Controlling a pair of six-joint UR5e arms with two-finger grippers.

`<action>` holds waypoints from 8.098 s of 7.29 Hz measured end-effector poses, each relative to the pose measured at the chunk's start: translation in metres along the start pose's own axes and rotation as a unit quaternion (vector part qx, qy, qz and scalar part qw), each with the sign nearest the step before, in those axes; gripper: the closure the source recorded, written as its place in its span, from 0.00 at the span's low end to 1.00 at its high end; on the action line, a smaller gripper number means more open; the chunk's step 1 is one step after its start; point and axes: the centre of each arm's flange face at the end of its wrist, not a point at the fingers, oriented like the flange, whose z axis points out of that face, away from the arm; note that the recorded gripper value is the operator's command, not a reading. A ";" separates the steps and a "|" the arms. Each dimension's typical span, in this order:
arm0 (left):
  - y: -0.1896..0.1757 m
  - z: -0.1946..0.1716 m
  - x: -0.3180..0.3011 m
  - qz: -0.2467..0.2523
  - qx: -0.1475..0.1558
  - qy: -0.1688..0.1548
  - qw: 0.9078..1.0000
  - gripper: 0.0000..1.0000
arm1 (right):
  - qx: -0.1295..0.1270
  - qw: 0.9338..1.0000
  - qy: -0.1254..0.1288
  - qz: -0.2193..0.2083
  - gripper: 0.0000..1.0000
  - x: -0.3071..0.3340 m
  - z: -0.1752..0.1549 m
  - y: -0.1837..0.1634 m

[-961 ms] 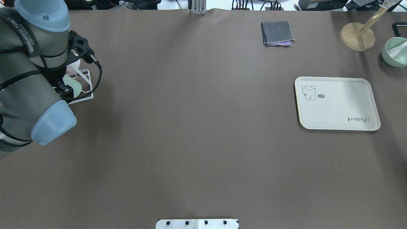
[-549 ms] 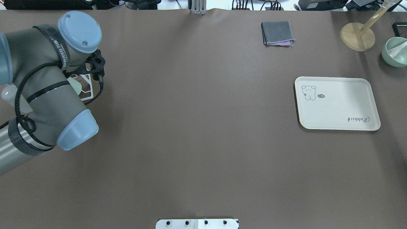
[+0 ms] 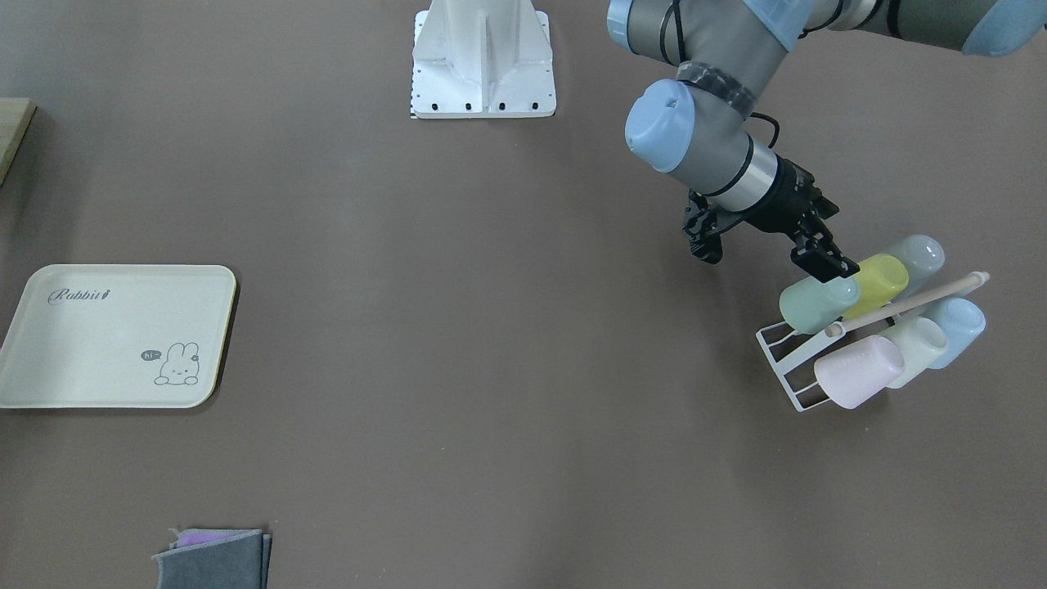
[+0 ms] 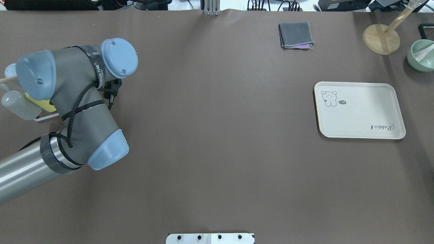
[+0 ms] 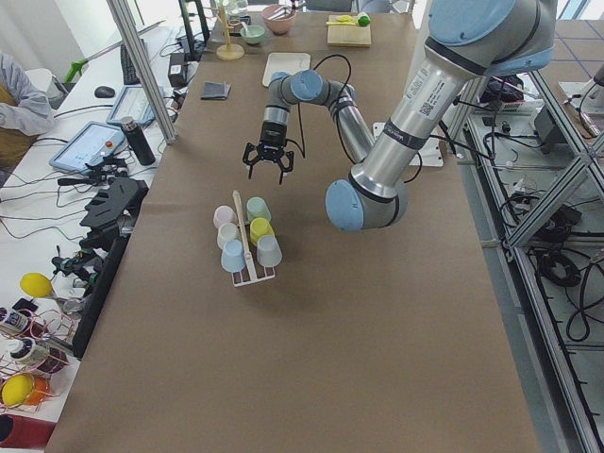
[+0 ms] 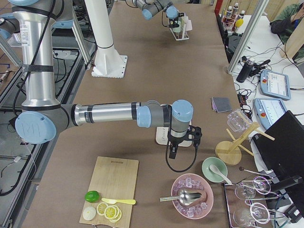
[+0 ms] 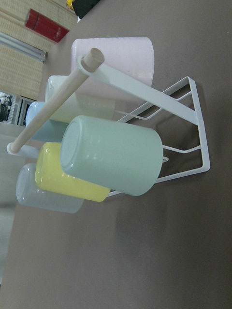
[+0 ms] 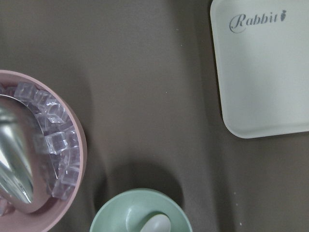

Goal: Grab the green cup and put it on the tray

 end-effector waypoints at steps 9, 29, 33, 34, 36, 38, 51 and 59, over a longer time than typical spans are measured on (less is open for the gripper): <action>-0.102 0.035 0.028 0.115 -0.161 -0.088 0.976 0.03 | -0.005 0.992 -0.052 -0.114 0.01 -0.056 0.121 0.042; -0.141 0.105 0.028 0.067 -0.248 -0.132 0.957 0.74 | -0.003 0.990 -0.049 -0.135 0.96 -0.088 0.178 0.008; -0.127 0.087 0.031 0.076 -0.257 -0.126 0.955 0.75 | -0.005 0.989 -0.055 -0.138 1.00 -0.091 0.174 0.008; -0.114 0.074 0.035 0.082 -0.264 -0.122 0.953 0.74 | -0.009 0.988 -0.070 -0.138 1.00 -0.096 0.169 0.007; -0.096 0.054 0.041 0.091 -0.271 -0.119 0.951 0.73 | -0.019 0.986 -0.133 -0.103 1.00 -0.115 0.133 0.001; -0.074 0.031 0.050 0.089 -0.262 -0.109 0.955 0.72 | -0.011 0.979 -0.184 -0.084 1.00 -0.145 0.085 -0.021; -0.098 -0.141 0.028 -0.686 0.399 0.054 0.606 0.70 | -0.017 0.973 -0.196 -0.120 1.00 -0.584 0.135 0.036; -0.236 -0.126 0.012 -0.759 0.549 0.017 0.349 0.65 | -0.016 0.976 -0.184 -0.116 0.00 -0.591 0.158 0.042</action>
